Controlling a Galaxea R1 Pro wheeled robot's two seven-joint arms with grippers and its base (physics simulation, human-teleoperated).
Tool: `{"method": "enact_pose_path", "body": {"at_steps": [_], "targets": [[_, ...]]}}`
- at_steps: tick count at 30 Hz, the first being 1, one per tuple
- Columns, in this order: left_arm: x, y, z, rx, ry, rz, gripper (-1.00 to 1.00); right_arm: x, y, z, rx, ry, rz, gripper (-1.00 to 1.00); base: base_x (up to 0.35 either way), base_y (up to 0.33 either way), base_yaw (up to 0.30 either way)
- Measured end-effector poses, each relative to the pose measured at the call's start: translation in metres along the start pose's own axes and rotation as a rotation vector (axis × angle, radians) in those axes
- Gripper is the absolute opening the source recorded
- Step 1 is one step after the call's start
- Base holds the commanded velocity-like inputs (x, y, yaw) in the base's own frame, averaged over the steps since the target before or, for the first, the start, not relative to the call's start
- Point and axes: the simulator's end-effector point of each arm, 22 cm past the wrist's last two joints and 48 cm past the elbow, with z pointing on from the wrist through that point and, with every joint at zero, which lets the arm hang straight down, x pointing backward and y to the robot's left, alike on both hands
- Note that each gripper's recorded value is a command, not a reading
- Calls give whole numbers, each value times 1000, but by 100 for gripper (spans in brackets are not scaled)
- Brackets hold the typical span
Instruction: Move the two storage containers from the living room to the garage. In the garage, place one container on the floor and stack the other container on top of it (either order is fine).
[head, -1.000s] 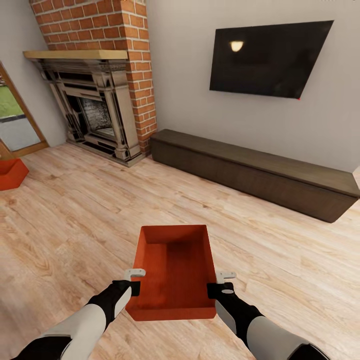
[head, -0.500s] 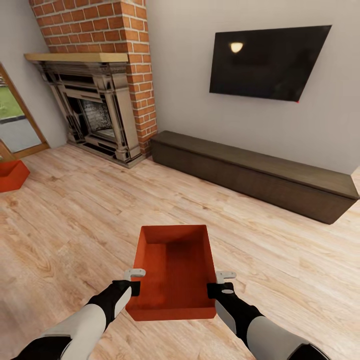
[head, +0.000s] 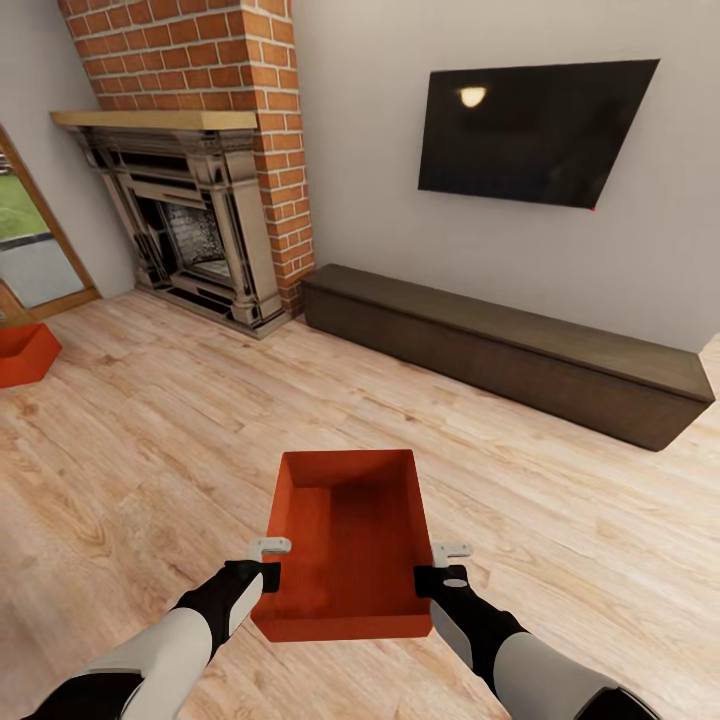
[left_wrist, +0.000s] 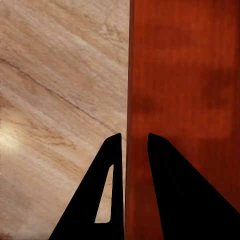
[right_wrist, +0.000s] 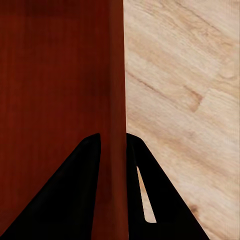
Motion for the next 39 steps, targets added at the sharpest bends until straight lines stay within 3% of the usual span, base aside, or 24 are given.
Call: {"method": "enact_pose_path", "body": {"at_steps": [39], "targets": [[-16,4,-53,0,2,1,-100,-25,-4,-49,0,2,0,-100,0,0,0]]}}
